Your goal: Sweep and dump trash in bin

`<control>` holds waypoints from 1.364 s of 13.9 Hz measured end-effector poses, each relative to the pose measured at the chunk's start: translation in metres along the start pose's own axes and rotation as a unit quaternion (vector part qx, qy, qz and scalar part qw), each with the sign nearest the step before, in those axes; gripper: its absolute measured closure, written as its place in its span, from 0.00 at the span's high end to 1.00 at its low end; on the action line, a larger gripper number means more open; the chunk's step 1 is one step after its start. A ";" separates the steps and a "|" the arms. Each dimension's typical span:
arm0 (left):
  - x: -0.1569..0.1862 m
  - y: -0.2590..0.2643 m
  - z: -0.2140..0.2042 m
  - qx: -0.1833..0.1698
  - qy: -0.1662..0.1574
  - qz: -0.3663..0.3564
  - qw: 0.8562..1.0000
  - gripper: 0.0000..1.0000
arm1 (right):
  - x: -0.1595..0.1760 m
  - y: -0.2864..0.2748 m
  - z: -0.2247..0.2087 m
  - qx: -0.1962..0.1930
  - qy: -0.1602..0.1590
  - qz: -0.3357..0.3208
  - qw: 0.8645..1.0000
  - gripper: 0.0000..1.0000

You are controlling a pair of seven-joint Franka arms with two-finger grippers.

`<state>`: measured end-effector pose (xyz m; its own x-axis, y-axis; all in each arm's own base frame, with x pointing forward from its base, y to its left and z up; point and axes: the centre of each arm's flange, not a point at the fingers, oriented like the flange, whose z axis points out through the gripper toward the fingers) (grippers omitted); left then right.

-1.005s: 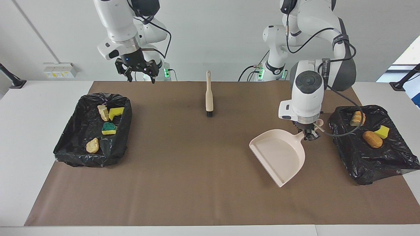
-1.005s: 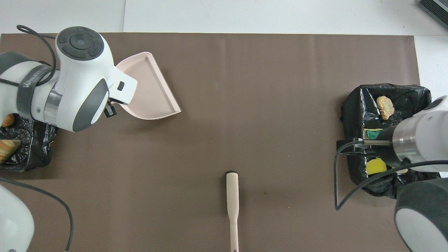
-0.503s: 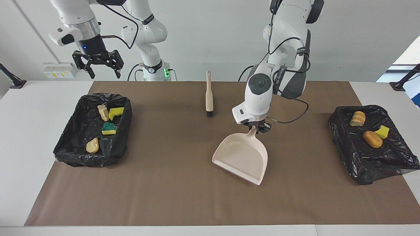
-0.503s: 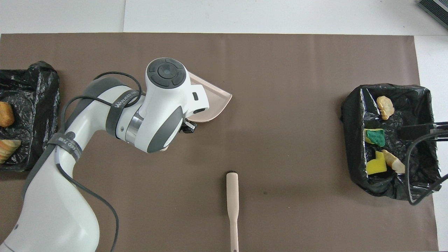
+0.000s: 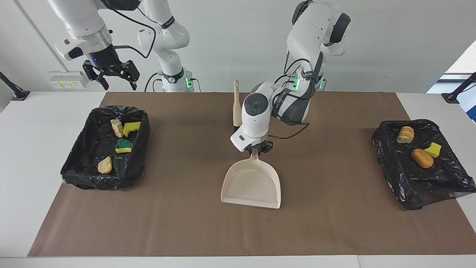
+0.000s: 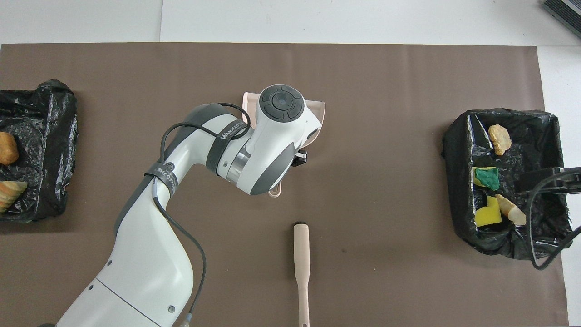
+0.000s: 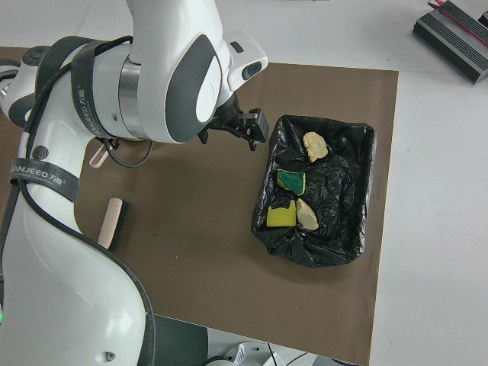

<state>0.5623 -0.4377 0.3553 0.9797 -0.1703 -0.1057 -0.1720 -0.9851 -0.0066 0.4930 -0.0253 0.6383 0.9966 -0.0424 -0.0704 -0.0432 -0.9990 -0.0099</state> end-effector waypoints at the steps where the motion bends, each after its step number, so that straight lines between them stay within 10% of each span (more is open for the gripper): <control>1: -0.003 0.009 0.000 -0.008 0.000 -0.009 1.000 0.33 | -0.003 0.000 -0.005 0.000 -0.004 0.000 1.000 1.00; 6: -0.007 0.023 -0.002 -0.031 0.006 -0.048 0.998 0.33 | -0.003 -0.002 -0.015 -0.001 0.007 -0.002 1.000 1.00; 11: 0.000 0.004 -0.016 -0.027 0.019 -0.061 0.998 0.84 | 0.002 0.000 -0.016 -0.011 0.019 -0.001 1.000 1.00; 13: 0.005 -0.037 -0.048 -0.028 0.035 -0.076 0.996 1.00 | 0.003 0.000 -0.016 -0.011 0.022 -0.001 1.000 1.00; 19: -0.057 -0.233 -0.164 -0.019 0.057 -0.018 0.998 1.00 | 0.003 0.005 -0.015 -0.011 0.021 0.005 1.000 1.00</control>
<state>0.5638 -0.2023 0.5263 0.9908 -0.1350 0.0081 -0.1352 -0.9904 0.0304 0.4972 -0.0308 0.6529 0.9983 -0.0516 -0.0287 -0.0513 -0.9986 0.0126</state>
